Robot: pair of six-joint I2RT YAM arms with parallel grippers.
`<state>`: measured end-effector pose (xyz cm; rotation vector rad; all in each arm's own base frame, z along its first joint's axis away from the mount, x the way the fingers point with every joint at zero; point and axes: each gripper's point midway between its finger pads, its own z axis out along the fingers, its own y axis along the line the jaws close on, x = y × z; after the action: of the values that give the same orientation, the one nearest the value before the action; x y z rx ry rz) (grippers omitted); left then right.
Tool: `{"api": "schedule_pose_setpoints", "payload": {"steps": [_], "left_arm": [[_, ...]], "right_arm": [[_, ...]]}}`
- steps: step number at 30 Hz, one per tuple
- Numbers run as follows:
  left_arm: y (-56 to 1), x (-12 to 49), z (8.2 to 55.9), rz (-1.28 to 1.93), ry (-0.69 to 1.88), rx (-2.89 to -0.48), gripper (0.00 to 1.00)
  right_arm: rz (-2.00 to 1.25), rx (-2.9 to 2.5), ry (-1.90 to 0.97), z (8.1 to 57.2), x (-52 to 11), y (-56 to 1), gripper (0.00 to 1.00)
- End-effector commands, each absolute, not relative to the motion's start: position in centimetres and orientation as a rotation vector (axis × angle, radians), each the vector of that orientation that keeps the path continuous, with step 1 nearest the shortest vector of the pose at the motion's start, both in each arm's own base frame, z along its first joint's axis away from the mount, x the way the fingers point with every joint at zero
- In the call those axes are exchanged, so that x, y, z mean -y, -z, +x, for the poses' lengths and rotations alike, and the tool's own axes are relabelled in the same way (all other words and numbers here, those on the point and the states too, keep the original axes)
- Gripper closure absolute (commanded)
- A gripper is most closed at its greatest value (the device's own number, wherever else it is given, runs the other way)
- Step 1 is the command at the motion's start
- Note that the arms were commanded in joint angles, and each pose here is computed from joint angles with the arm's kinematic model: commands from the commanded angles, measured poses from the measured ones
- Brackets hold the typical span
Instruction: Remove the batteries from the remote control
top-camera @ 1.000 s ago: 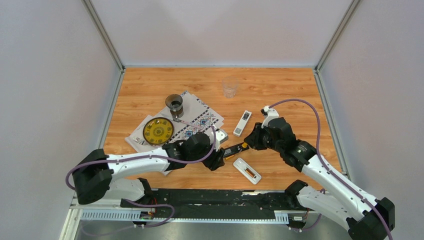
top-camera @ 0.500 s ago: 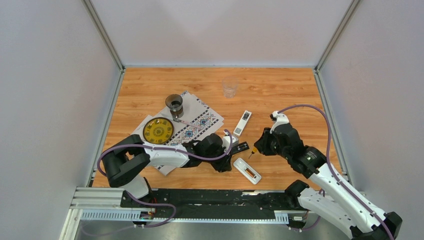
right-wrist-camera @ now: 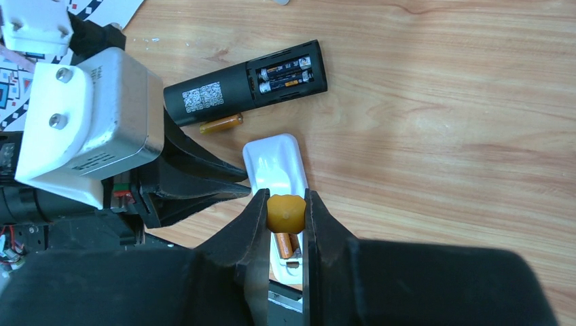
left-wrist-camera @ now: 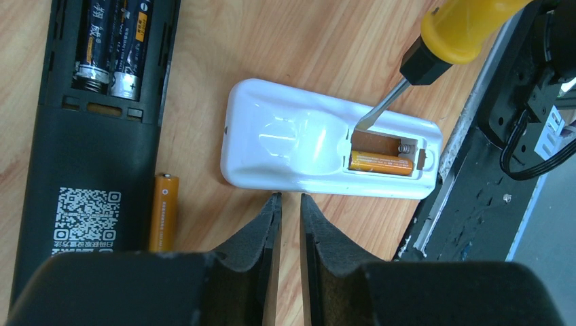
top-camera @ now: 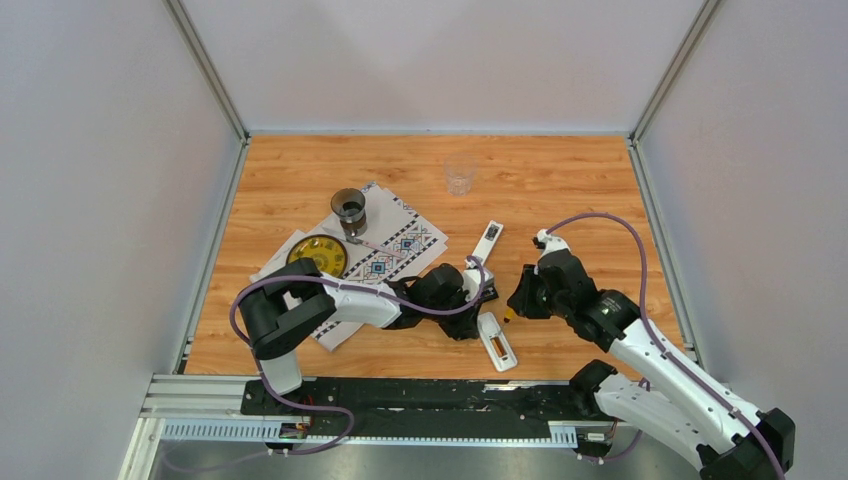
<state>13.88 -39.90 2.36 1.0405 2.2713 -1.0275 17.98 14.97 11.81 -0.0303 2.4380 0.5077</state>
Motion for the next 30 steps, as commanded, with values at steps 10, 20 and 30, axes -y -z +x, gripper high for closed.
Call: {"api": "schedule_pose_setpoints", "payload": {"steps": [10, 20, 30], "left_arm": [[-3.6, 39.5, 12.4, 1.065, 1.049, -2.249, 0.8], [-3.9, 40.4, 10.8, 1.108, 1.071, -2.253, 0.83], [-3.6, 41.8, 10.5, 1.095, 1.153, -2.244, 0.87]], "right_arm": [[-0.013, -2.469, -0.614, 16.7, -15.9, -11.0, 1.0], [0.036, -2.517, -0.516, 17.1, -15.1, -9.6, 1.0], [0.008, -2.605, -0.693, 15.2, -17.3, -8.0, 1.0]]}}
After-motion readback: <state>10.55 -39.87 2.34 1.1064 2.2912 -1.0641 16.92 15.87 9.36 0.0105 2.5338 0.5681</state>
